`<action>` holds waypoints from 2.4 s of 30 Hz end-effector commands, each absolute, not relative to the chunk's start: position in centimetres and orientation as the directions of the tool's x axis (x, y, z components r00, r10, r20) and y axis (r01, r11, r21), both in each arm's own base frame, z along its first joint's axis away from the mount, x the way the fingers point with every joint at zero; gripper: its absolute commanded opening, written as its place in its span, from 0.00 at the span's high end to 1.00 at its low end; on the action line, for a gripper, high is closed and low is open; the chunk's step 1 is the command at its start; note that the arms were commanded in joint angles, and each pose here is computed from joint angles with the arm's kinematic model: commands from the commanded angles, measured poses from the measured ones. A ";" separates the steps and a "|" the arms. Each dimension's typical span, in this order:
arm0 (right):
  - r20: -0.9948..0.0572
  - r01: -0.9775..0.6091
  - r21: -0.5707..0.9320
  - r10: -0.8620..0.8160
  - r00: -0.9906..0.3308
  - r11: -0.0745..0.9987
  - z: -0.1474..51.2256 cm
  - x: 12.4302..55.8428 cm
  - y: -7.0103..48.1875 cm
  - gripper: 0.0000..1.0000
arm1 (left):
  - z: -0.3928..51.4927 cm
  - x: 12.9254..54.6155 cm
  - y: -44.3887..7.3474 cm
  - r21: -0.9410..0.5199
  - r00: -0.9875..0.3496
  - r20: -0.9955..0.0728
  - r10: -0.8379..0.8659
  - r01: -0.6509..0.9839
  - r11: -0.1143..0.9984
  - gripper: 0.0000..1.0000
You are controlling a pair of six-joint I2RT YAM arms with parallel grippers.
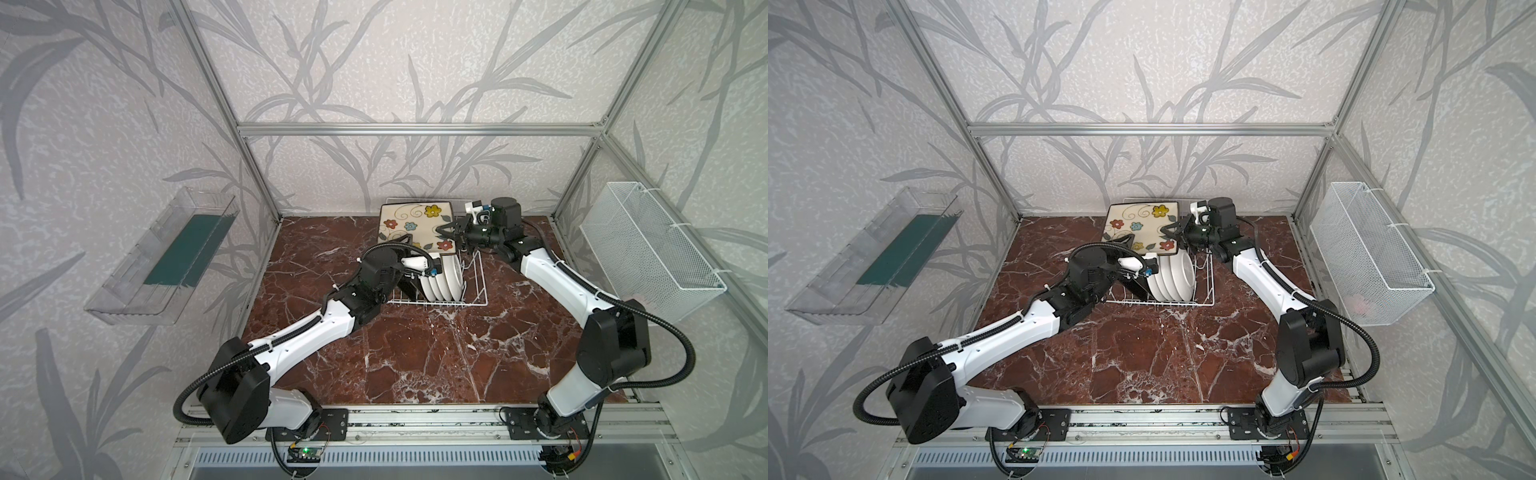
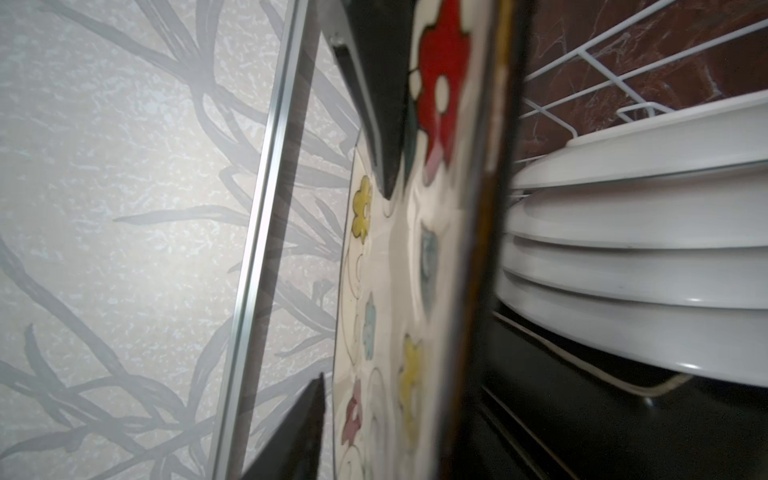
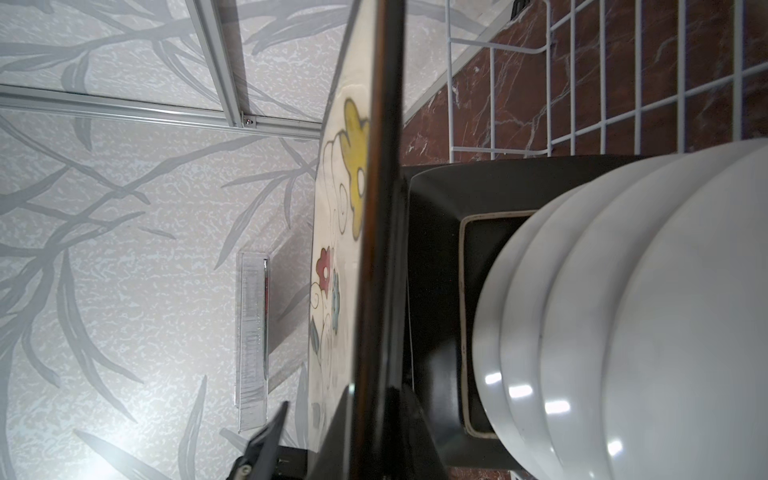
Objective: Unload the plates from the dish rack
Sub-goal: 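Grasp the plate's far edge with the right gripper while the left holds it, then release the plate with the left gripper and draw back while the right holds it, then grip the flower plate's near edge with the left gripper while right holds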
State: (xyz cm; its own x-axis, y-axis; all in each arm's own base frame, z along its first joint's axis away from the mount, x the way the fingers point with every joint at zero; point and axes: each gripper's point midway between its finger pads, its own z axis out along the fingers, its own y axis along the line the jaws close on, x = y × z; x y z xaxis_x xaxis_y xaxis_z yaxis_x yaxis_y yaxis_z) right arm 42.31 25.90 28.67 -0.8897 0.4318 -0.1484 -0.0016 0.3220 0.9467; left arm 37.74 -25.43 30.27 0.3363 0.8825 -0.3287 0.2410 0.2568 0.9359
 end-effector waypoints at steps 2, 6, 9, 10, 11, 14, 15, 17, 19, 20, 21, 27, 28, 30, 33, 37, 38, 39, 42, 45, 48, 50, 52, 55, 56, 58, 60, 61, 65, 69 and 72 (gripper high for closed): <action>-0.310 -0.251 0.950 0.470 -0.826 0.185 36.3 42.9 25.3 1.00 | 40.6 36.7 -23.9 0.844 0.380 -0.519 0.766 0.087 0.529 0.20; -0.326 -0.288 0.945 0.502 -0.801 0.154 38.0 43.2 24.4 1.00 | 41.2 36.1 -23.6 0.824 0.377 -0.555 0.742 0.121 0.554 0.12; -0.347 -0.312 0.937 0.524 -0.778 0.156 39.0 43.4 23.5 1.00 | 41.4 35.9 -23.3 0.817 0.361 -0.568 0.739 0.140 0.560 0.06; -0.353 -0.321 0.934 0.533 -0.769 0.155 39.2 43.5 23.1 1.00 | 41.4 35.9 -23.2 0.810 0.350 -0.580 0.736 0.150 0.567 0.04; -0.356 -0.327 0.932 0.540 -0.762 0.153 39.4 43.6 22.8 1.00 | 41.2 35.8 -23.1 0.803 0.340 -0.591 0.731 0.168 0.572 0.03; -0.354 -0.330 0.932 0.555 -0.753 0.148 39.7 43.8 21.9 1.00 | 41.8 34.9 -22.6 0.732 0.303 -0.681 0.666 0.245 0.636 0.01; -0.358 -0.335 0.931 0.556 -0.750 0.147 39.8 43.9 21.6 1.00 | 42.1 34.4 -22.3 0.705 0.291 -0.709 0.642 0.271 0.656 0.01; -0.358 -0.338 0.930 0.561 -0.747 0.144 39.8 44.1 20.9 1.00 | 42.5 33.7 -21.7 0.665 0.273 -0.747 0.606 0.300 0.684 0.01; -0.366 -0.348 0.926 0.567 -0.738 0.145 39.7 44.2 20.2 1.00 | 42.5 33.2 -20.9 0.610 0.235 -0.792 0.564 0.334 0.718 0.01; -0.371 -0.354 0.924 0.565 -0.737 0.146 39.6 44.3 20.0 1.00 | 42.6 33.2 -20.3 0.574 0.210 -0.818 0.535 0.353 0.739 0.01; -0.381 -0.362 0.920 0.563 -0.733 0.151 39.5 44.3 19.8 1.00 | 42.5 33.1 -19.8 0.519 0.173 -0.853 0.493 0.387 0.762 0.01; -0.464 -0.428 0.882 0.523 -0.715 0.197 39.2 43.9 19.1 1.00 | 42.8 34.2 -16.3 0.028 -0.119 -0.987 0.109 0.540 0.841 0.01; -0.484 -0.445 0.871 0.511 -0.710 0.207 39.3 43.8 19.2 1.00 | 42.7 34.4 -16.1 -0.023 -0.145 -0.987 0.070 0.556 0.831 0.01; -0.520 -0.473 0.851 0.490 -0.699 0.228 39.2 43.4 19.3 1.00 | 42.1 35.3 -16.0 -0.128 -0.219 -0.976 0.002 0.578 0.806 0.01; -0.558 -0.508 0.827 0.472 -0.683 0.241 39.5 43.0 19.4 1.00 | 41.1 36.8 -16.6 -0.289 -0.341 -0.936 -0.086 0.610 0.738 0.01; -0.614 -0.574 0.782 0.460 -0.641 0.243 40.5 42.4 19.5 1.00 | 39.8 39.2 -17.7 -0.494 -0.490 -0.850 -0.194 0.611 0.619 0.01; -0.624 -0.585 0.773 0.460 -0.632 0.245 40.7 42.3 19.5 1.00 | 39.7 39.6 -18.0 -0.519 -0.510 -0.835 -0.206 0.608 0.601 0.01; -0.635 -0.598 0.763 0.457 -0.623 0.246 40.9 42.2 19.4 1.00 | 39.4 40.0 -18.3 -0.539 -0.526 -0.824 -0.211 0.612 0.578 0.01; -0.658 -0.630 0.740 0.445 -0.608 0.234 41.4 41.8 19.7 1.00 | 39.0 40.9 -19.0 -0.575 -0.558 -0.801 -0.216 0.619 0.535 0.01; -0.669 -0.653 0.727 0.436 -0.601 0.215 41.7 41.6 20.2 1.00 | 38.3 42.0 -19.6 -0.615 -0.599 -0.770 -0.222 0.602 0.510 0.01; -0.673 -0.666 0.721 0.421 -0.609 0.190 41.9 41.5 21.0 1.00 | 37.5 43.1 -20.1 -0.666 -0.646 -0.726 -0.236 0.576 0.474 0.01; -0.678 -0.678 0.714 0.414 -0.608 0.175 42.1 41.4 21.5 1.00 | 37.4 43.4 -20.8 -0.693 -0.662 -0.709 -0.244 0.589 0.416 0.01; -0.682 -0.689 0.707 0.411 -0.604 0.161 42.2 41.3 22.0 1.00 | 37.1 43.9 -21.3 -0.732 -0.690 -0.675 -0.262 0.578 0.362 0.03; -0.671 -0.685 0.715 0.415 -0.614 0.142 42.2 41.4 22.4 1.00 | 36.6 44.1 -21.7 -0.740 -0.697 -0.666 -0.265 0.575 0.348 0.05; -0.667 -0.684 0.717 0.417 -0.617 0.136 42.2 41.4 22.5 1.00 | 36.5 44.2 -21.8 -0.740 -0.698 -0.666 -0.263 0.574 0.351 0.05; -0.669 -0.694 0.710 0.421 -0.613 0.118 42.4 41.4 22.9 1.00 | 36.2 44.2 -22.1 -0.742 -0.703 -0.663 -0.258 0.572 0.350 0.05; -0.665 -0.692 0.714 0.415 -0.621 0.109 42.3 41.3 23.4 1.00 | 36.0 44.2 -22.5 -0.743 -0.705 -0.662 -0.253 0.575 0.343 0.07; -0.661 -0.687 0.719 0.411 -0.628 0.107 42.0 41.4 23.7 1.00 | 35.9 44.2 -22.6 -0.745 -0.707 -0.660 -0.252 0.573 0.343 0.08; -0.649 -0.676 0.730 0.414 -0.638 0.102 41.6 41.7 24.4 1.00 | 36.0 44.2 -23.1 -0.754 -0.714 -0.652 -0.257 0.572 0.323 0.17; -0.633 -0.664 0.741 0.435 -0.640 0.101 41.5 42.3 24.4 1.00 | 35.8 44.1 -23.2 -0.752 -0.713 -0.653 -0.256 0.572 0.327 0.27; -0.628 -0.661 0.743 0.452 -0.634 0.104 41.5 42.5 24.3 1.00 | 35.3 44.0 -23.1 -0.759 -0.722 -0.644 -0.254 0.559 0.334 0.30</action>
